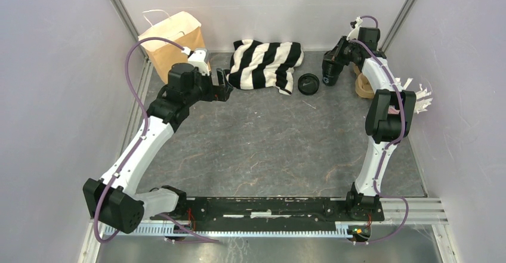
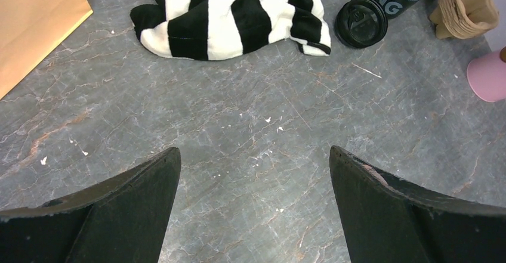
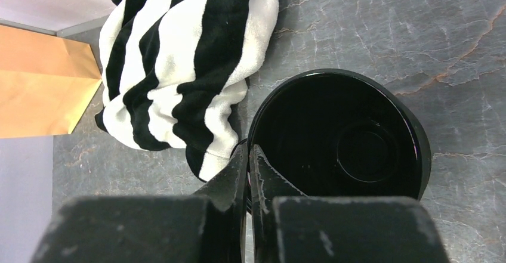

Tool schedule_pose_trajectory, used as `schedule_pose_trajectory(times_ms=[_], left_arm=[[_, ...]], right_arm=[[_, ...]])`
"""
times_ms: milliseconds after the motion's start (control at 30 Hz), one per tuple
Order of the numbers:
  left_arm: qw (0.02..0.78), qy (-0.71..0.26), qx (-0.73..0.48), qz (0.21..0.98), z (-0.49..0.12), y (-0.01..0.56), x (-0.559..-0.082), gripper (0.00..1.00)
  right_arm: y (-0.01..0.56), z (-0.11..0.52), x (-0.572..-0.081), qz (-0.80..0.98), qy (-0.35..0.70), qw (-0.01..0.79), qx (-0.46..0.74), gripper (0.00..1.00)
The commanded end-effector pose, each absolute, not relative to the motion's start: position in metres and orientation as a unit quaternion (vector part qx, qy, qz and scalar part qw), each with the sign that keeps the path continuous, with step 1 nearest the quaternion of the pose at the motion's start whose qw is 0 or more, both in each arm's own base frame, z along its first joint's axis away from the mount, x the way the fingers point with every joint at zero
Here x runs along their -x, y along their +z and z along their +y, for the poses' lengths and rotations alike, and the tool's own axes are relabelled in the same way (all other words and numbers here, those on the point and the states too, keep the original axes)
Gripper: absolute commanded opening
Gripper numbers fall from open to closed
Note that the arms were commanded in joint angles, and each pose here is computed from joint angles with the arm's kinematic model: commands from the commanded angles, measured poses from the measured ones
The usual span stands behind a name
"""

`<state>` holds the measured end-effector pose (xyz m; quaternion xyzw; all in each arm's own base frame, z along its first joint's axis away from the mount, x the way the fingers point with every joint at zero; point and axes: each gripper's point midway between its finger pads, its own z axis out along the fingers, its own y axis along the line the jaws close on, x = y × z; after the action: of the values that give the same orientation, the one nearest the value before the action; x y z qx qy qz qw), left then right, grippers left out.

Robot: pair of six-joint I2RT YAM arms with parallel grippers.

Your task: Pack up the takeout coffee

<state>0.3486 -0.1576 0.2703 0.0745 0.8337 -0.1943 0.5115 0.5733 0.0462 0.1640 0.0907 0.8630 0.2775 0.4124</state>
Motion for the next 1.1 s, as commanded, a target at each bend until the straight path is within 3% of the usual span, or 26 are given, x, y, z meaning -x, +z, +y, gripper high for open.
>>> schedule_pose_trajectory(times_ms=[0,133,1067], left_arm=[[0.536,-0.188,-0.094,0.818,-0.159,0.291,-0.354,1.0],[0.536,-0.188,-0.094,0.817,-0.159,0.291,-0.355,1.0],[0.535,-0.194,-0.093,0.817,-0.162,0.291,-0.357,1.0]], right_arm=[[0.187,0.039,-0.578,0.854,0.264,0.441,-0.085,0.04],[0.2,0.037,-0.577,0.852,0.259,0.448,-0.086,0.0],[0.249,0.022,-0.565,0.85,0.169,0.493,-0.072,0.0]])
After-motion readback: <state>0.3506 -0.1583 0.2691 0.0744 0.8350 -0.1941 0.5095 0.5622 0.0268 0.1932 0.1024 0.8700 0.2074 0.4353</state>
